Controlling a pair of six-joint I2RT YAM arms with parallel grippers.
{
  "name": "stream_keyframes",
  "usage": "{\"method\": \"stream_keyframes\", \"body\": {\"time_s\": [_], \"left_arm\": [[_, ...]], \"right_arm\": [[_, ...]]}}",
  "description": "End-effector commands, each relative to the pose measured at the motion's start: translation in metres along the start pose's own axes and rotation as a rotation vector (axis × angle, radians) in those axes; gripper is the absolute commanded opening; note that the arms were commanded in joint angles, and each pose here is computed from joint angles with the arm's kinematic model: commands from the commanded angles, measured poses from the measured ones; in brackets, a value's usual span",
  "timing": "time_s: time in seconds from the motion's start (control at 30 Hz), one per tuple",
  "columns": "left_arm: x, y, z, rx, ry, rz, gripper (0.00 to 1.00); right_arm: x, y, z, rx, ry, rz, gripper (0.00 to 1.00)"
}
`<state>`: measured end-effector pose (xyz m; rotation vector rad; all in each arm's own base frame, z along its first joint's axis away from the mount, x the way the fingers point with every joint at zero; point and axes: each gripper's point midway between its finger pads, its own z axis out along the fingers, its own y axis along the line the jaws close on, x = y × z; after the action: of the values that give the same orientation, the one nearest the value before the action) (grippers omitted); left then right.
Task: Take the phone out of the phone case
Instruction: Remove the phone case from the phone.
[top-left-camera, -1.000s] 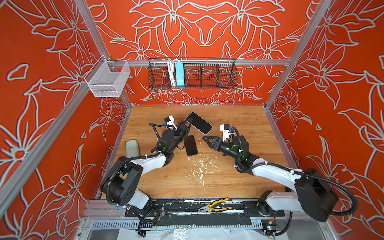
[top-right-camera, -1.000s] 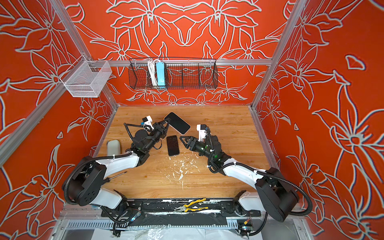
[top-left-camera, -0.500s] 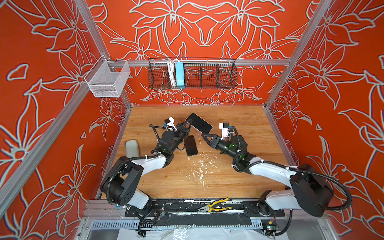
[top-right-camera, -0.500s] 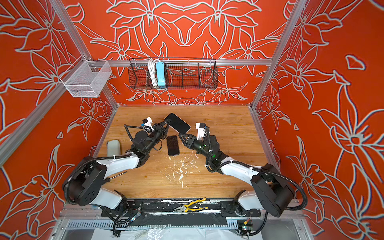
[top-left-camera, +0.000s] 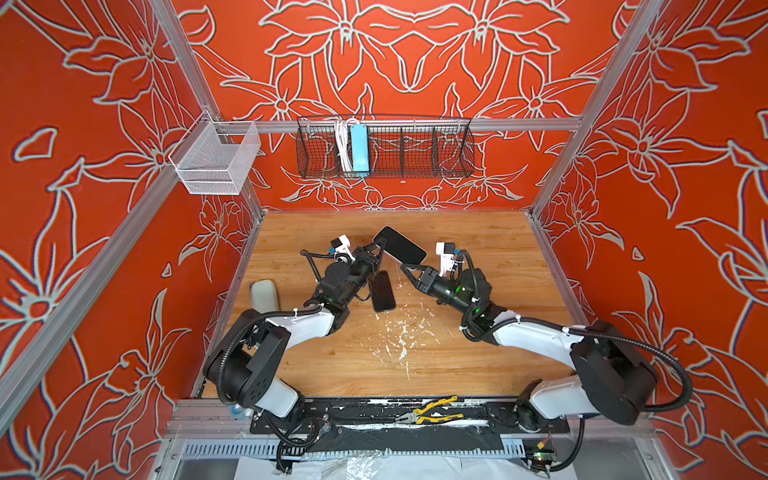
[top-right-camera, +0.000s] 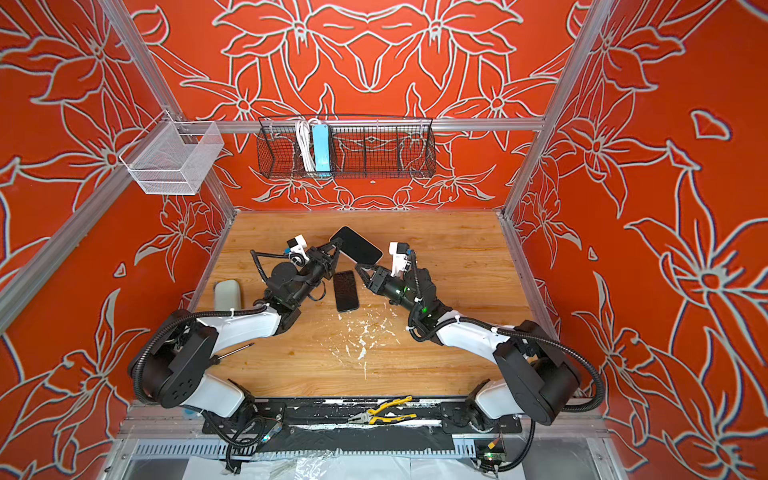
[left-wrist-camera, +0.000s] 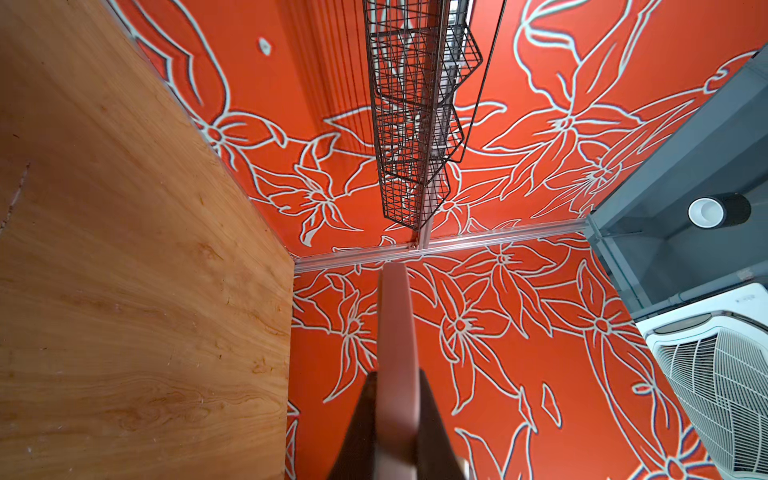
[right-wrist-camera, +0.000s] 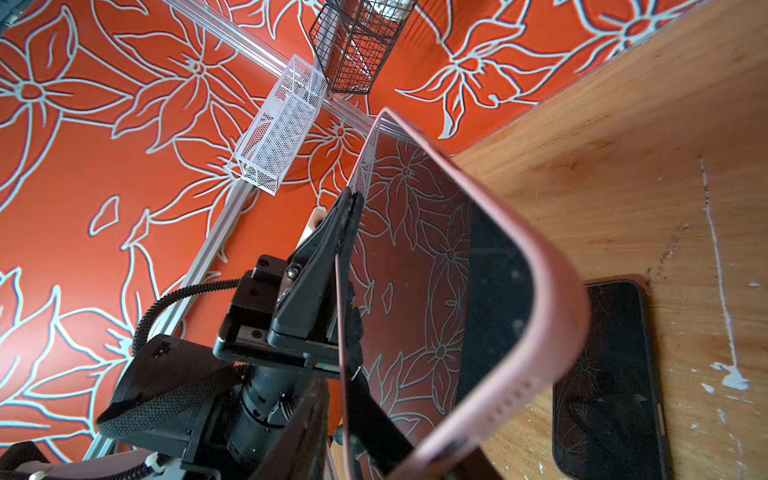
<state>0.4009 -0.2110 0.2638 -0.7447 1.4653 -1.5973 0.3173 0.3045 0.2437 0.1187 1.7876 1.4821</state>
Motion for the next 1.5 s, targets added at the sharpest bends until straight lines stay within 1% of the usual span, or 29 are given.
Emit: {"method": "stream_keyframes", "body": {"time_s": [0.0, 0.17, 0.3, 0.63, 0.97, 1.1, 1.2, 1.27, 1.4, 1.47], "left_arm": [[0.000, -0.027, 0.000, 0.105, -0.007, -0.019, 0.00], [0.000, -0.028, 0.000, 0.104, -0.008, -0.019, 0.00], [-0.001, -0.026, 0.001, 0.097, -0.011, -0.024, 0.00], [-0.002, -0.019, 0.002, 0.077, -0.014, -0.068, 0.00], [-0.004, -0.027, 0.001, 0.083, -0.026, -0.079, 0.00], [-0.003, -0.027, 0.000, 0.084, -0.021, -0.085, 0.00], [-0.003, -0.027, 0.000, 0.094, -0.022, -0.092, 0.00], [-0.004, -0.028, 0.000, 0.102, -0.023, -0.101, 0.00], [-0.004, -0.031, 0.001, 0.114, -0.021, -0.107, 0.00], [-0.004, -0.032, 0.000, 0.119, -0.021, -0.106, 0.00]], "right_arm": [[-0.011, 0.018, 0.005, -0.058, -0.035, 0.006, 0.32], [-0.011, 0.020, 0.004, -0.057, -0.036, -0.014, 0.28], [-0.010, 0.020, 0.002, -0.038, -0.031, -0.038, 0.27], [0.001, 0.018, -0.002, 0.044, 0.015, -0.163, 0.27], [0.005, 0.012, -0.010, 0.092, 0.020, -0.217, 0.27], [0.005, 0.011, -0.011, 0.091, 0.013, -0.208, 0.27], [0.002, 0.010, -0.013, 0.077, -0.017, -0.161, 0.28], [0.000, 0.012, -0.015, 0.055, -0.042, -0.122, 0.30], [0.000, 0.018, -0.016, 0.008, -0.050, -0.060, 0.34], [-0.002, 0.018, -0.019, -0.008, -0.072, -0.024, 0.37]]}}
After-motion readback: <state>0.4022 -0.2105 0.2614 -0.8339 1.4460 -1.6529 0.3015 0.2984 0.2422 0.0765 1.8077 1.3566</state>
